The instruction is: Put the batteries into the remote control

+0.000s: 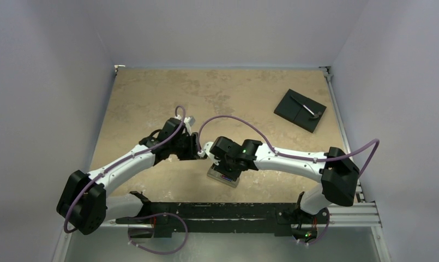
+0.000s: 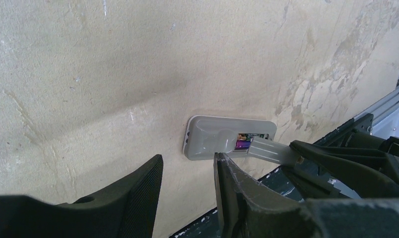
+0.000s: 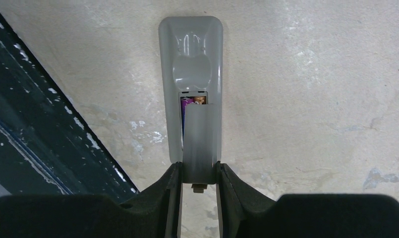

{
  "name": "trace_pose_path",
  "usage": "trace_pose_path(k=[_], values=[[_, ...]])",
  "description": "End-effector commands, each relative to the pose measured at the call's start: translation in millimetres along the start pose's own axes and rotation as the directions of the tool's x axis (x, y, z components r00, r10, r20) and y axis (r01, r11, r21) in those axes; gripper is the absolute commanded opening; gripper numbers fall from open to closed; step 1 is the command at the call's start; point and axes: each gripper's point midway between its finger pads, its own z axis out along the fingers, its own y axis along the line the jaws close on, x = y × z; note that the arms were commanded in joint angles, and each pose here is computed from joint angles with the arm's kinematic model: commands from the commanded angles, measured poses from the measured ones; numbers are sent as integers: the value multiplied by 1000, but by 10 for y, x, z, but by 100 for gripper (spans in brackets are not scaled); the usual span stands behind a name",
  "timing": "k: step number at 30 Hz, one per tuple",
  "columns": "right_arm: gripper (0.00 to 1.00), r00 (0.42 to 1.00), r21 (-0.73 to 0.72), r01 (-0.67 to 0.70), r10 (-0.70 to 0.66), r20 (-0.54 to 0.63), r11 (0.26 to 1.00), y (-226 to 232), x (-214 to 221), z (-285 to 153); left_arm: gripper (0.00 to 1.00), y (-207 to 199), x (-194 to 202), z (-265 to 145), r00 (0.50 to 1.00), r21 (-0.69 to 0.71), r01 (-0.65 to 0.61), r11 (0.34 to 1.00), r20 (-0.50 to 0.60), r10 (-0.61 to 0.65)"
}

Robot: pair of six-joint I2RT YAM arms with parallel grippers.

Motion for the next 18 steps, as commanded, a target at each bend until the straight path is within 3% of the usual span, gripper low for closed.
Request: trace_pose_path(k=[1, 18], values=[[0, 999, -50, -4, 6, 44, 999, 77, -90, -4, 42, -99, -177, -33, 998, 31, -36, 999, 46, 35], [0, 999, -76, -11, 13, 30, 997, 137, -26, 120, 42, 25, -250, -78, 997, -7, -20, 1000, 69, 20]])
